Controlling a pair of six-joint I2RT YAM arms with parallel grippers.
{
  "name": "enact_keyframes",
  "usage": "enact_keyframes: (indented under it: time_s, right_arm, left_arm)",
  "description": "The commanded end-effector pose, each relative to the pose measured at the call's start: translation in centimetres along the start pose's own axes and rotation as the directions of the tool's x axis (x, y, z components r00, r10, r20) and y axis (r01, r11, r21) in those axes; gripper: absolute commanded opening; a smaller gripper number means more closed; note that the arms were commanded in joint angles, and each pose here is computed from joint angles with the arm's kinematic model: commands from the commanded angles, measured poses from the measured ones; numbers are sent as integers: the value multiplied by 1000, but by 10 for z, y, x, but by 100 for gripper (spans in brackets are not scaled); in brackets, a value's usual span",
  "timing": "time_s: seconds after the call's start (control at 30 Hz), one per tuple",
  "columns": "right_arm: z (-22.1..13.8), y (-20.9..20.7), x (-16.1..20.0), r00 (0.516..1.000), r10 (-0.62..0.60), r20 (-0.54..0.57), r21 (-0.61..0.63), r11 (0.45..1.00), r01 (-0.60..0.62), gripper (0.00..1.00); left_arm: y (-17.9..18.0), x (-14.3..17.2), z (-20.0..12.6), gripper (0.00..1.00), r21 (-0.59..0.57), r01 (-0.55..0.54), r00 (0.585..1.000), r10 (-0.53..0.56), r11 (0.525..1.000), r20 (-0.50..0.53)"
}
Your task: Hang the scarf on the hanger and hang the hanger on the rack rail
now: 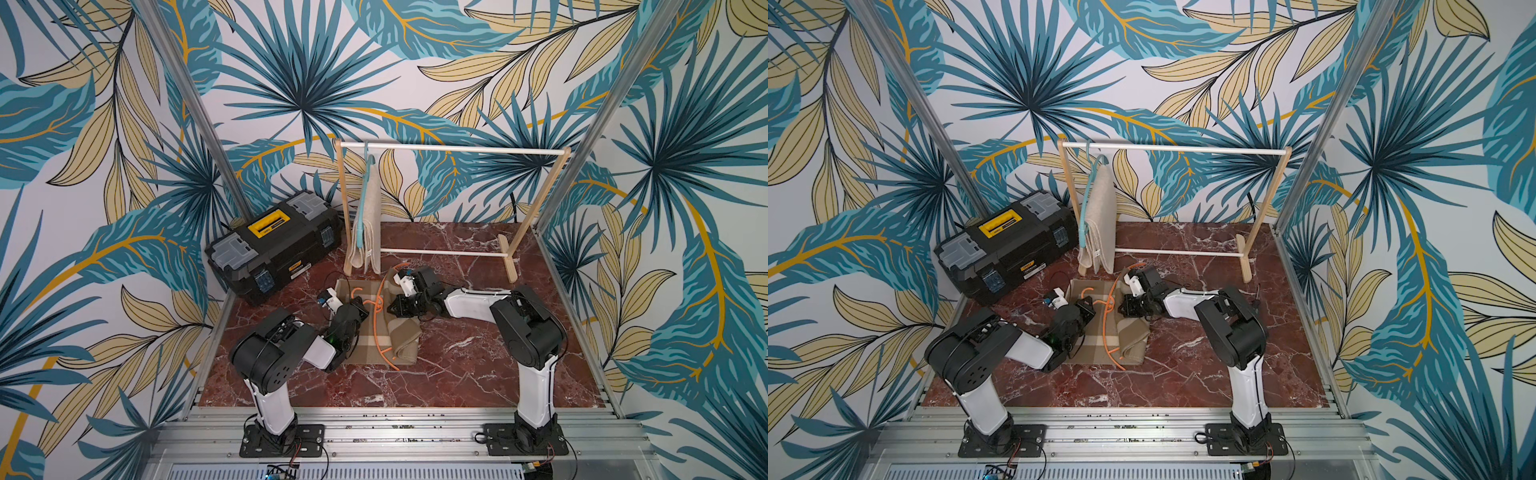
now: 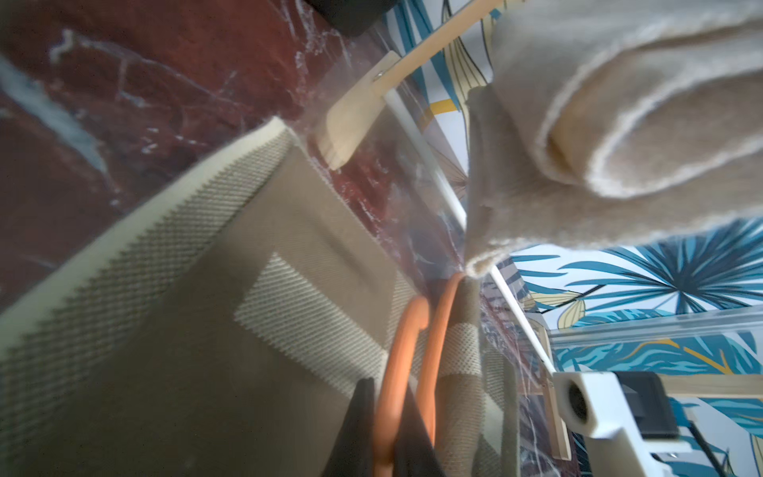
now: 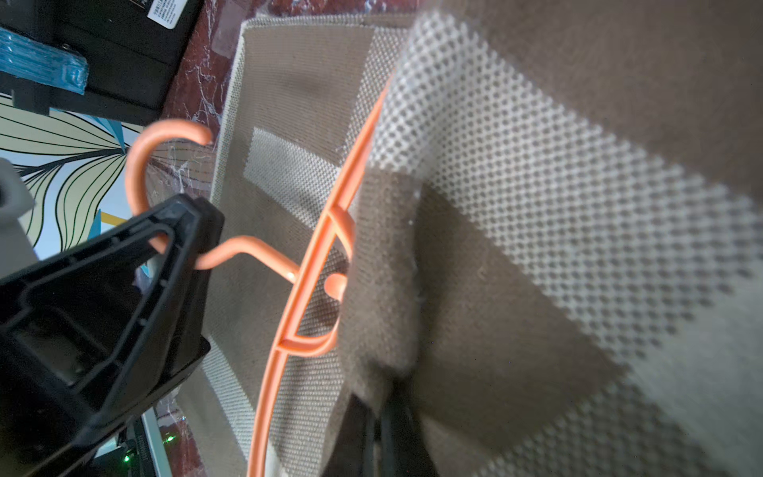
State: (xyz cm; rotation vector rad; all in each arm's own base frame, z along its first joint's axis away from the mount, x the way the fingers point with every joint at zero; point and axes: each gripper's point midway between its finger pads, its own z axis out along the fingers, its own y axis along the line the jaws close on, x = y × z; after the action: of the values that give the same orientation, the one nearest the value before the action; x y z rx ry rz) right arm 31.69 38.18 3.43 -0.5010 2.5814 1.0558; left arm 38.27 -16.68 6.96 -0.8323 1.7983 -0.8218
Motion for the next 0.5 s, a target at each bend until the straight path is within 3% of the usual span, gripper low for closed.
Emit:
enact_keyframes:
  time_s: [0.0,0.17,0.33,0.47]
  right_arm:
    - [13,-26,45,990,65,-128,59,997,-58,0]
    - [9,-26,41,991,64,-118,77,995,-55,0]
    - [4,-15,34,991,79,-110,48,996,-74,0]
    - [-1,-2,32,988,105,-113,-1,994,-106,0]
  left_arm:
    - [-8,-5,-5,0,12,-4,1000,4,1000,16]
    - [-29,-7,-31,0,-12,-13,996,14,1000,85]
    - [-58,6,-53,0,-23,0,995,2,1000,99]
    - [-62,22,-69,0,-82,24,995,-16,996,95]
